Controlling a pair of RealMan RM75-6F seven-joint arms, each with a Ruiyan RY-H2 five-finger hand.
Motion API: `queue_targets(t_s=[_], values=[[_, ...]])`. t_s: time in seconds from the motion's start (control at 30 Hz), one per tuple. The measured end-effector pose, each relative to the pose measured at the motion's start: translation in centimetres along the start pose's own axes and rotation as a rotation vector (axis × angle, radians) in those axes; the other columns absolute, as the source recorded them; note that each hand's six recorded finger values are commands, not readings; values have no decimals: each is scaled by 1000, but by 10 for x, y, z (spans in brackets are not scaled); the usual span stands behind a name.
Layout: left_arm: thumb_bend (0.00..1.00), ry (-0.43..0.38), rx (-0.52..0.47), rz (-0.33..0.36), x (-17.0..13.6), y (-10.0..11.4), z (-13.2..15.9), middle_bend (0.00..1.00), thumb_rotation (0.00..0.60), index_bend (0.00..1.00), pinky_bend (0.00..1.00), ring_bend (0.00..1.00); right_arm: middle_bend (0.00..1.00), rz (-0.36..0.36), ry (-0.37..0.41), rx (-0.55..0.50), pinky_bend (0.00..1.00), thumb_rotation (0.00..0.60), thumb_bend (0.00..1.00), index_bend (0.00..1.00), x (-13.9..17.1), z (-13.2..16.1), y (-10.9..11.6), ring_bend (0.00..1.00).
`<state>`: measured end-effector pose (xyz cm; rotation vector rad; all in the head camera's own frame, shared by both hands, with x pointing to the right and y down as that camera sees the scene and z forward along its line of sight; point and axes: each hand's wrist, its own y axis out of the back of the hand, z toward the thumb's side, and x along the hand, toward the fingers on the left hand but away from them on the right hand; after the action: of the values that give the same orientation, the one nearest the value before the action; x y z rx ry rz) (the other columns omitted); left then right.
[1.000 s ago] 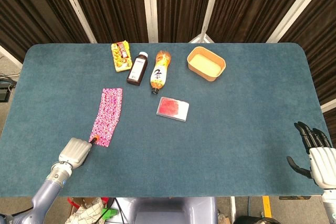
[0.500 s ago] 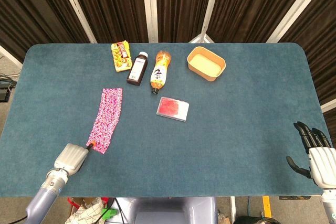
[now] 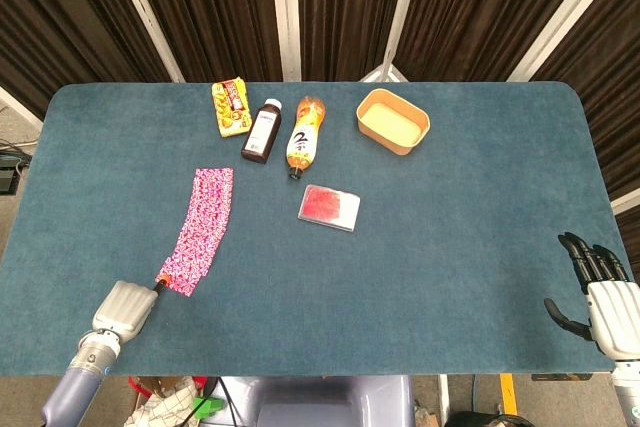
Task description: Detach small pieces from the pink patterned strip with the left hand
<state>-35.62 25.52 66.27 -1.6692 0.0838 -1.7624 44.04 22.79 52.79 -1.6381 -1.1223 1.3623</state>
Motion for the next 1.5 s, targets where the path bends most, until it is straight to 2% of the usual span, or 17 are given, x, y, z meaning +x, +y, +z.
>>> queue_targets(t_s=[0.4,0.6,0.73,0.93,1.23,1.33,1.5], values=[[859,27,23,-44,-28,-15,-4,885,600,148,677,728,107,-4,4,-6,137,600,313,0,0,1,1,183],[861,52,47,-88,-40,-27,-8,886,600,148,677,729,107,-8,4,-10,137,600,313,0,1,0,2,183],[861,54,43,-90,-43,-28,-8,886,600,148,678,729,107,-9,5,-9,137,600,313,0,1,0,2,183],[861,30,27,-20,-50,-13,-6,886,600,148,677,729,107,-1,11,-4,137,600,313,0,0,3,-1,183],[860,-4,-44,135,-63,24,-7,887,600,124,681,731,107,5,10,-1,137,600,313,0,-1,3,-3,183],[876,-12,-58,164,-57,34,-8,891,600,53,692,743,107,7,10,-2,137,600,313,0,-1,3,-3,183],[884,-41,-38,192,-29,46,-6,893,600,17,694,748,107,3,9,-3,137,600,313,0,-1,2,-2,183]])
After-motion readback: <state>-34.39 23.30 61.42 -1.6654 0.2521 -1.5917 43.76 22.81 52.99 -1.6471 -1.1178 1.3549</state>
